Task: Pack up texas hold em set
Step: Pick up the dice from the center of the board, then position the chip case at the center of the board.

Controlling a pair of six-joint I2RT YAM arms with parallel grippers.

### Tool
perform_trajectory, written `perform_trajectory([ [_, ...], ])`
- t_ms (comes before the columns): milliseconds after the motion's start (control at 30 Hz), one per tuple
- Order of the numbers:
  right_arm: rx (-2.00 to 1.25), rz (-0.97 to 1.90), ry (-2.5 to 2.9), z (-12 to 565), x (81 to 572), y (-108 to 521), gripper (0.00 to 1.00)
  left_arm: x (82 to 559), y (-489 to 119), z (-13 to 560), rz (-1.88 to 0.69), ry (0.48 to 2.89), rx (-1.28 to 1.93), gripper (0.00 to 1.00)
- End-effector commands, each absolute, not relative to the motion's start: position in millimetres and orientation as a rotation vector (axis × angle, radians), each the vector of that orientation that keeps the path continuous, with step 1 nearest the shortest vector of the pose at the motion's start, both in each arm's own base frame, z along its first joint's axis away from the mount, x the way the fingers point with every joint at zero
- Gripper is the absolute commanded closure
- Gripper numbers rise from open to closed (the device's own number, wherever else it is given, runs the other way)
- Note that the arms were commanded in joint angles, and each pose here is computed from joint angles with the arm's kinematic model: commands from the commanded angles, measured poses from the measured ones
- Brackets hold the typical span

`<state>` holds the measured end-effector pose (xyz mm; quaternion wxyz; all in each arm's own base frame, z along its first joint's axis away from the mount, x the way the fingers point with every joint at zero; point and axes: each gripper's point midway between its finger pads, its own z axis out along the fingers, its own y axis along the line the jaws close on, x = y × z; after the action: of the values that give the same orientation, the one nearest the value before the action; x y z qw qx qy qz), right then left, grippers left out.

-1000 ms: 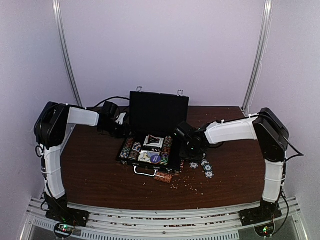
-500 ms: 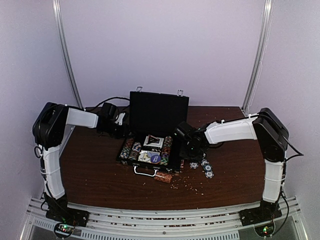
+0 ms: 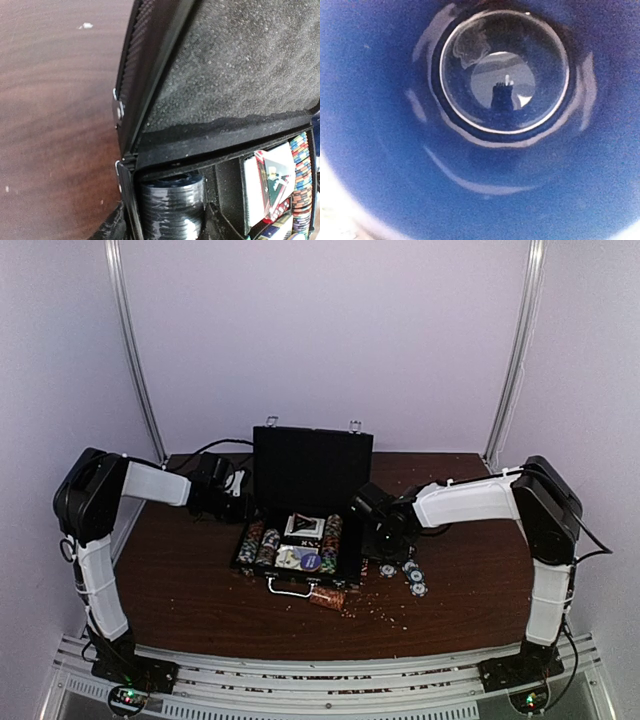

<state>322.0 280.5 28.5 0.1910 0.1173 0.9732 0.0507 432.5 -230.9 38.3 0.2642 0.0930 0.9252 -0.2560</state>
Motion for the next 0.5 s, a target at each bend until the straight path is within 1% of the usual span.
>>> perform_trajectory([
  [0, 0.273, 0.164, 2.708, 56.3, 316.4, 279.3, 1.00, 366.4, -220.9, -8.7, -0.633, 2.750, 0.289, 0.56],
  [267, 0.196, 0.206, 2.682, 86.6, 306.3, 285.0, 1.00, 343.2, -230.8, -2.4, -0.665, 2.760, 0.303, 0.56],
  [467, 0.067, 0.263, 2.647, 113.3, 296.5, 319.4, 1.00, 336.0, -231.2, 8.6, -0.684, 2.743, 0.296, 0.53],
])
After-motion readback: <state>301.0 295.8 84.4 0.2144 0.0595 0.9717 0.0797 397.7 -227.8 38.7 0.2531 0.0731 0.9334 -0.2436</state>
